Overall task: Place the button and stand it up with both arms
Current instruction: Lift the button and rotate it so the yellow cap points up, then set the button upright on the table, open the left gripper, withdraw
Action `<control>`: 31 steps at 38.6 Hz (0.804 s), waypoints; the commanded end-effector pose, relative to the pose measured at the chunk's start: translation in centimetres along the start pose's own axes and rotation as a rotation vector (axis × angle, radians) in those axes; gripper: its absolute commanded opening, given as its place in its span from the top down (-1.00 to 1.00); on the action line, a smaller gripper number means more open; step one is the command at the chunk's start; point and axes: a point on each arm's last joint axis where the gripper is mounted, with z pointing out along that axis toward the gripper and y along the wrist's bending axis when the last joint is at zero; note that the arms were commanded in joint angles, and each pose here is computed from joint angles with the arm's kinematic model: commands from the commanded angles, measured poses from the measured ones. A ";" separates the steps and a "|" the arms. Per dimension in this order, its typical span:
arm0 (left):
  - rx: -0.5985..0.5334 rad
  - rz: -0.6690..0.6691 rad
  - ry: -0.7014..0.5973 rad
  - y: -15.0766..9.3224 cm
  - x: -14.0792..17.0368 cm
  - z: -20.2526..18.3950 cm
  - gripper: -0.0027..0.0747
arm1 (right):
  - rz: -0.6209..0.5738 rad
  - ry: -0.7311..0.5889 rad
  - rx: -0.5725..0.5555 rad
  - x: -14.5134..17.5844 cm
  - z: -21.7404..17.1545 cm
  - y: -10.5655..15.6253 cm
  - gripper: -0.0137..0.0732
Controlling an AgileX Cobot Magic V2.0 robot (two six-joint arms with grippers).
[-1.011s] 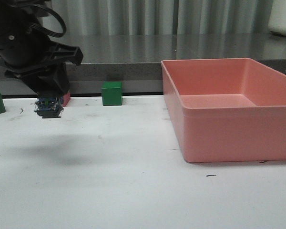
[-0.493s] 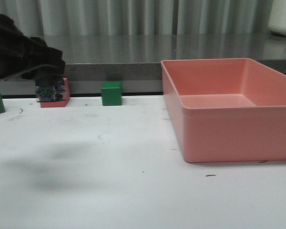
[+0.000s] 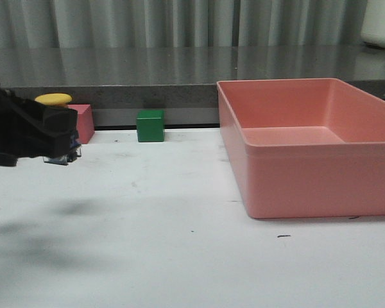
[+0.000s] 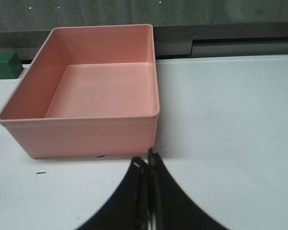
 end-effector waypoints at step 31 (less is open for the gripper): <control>-0.018 -0.014 -0.119 0.1 1.5 1.0 -0.21 | -0.024 -0.081 0.003 -1.2 -0.2 0.1 0.83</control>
